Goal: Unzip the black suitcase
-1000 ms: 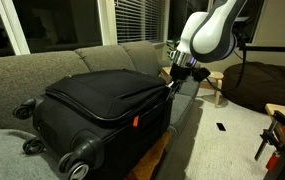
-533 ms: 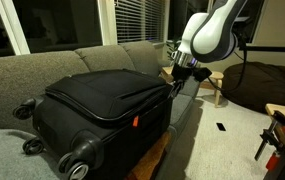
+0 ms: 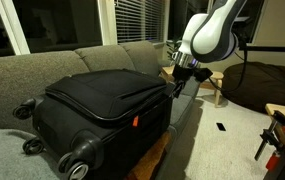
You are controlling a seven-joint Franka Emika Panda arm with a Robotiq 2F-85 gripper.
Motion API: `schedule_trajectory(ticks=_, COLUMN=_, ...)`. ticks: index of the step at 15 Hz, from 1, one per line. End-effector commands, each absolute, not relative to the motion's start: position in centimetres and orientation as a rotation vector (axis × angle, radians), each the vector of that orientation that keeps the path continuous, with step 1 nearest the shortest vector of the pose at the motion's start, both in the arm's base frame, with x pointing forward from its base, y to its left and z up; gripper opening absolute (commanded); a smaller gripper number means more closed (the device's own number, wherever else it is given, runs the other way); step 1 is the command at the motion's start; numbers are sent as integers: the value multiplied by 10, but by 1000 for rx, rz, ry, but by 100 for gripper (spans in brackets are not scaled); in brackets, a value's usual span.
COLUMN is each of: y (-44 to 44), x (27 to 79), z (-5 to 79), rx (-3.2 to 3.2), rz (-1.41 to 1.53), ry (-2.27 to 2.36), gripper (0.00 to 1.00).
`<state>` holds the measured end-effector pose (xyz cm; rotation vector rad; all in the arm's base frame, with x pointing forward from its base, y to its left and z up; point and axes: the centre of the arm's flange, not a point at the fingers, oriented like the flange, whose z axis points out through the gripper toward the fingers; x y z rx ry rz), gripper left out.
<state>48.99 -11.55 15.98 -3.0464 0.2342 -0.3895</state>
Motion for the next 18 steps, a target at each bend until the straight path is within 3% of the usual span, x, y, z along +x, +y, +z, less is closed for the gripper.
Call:
schedule_trajectory(ticks=1, y=-113, x=479, z=164, rx=-3048, rz=-360, ry=222, gripper=100)
schedule_trajectory(ticks=10, y=-123, x=451, z=167, rx=-3053, rz=-316, ry=277, gripper=100)
schedule_trajectory(ticks=11, y=-117, x=472, z=152, rx=-3043, rz=-338, ry=276, gripper=100)
schedule_trajectory(ticks=18, y=-114, x=479, z=158, rx=-3041, rz=-368, ry=249, gripper=100)
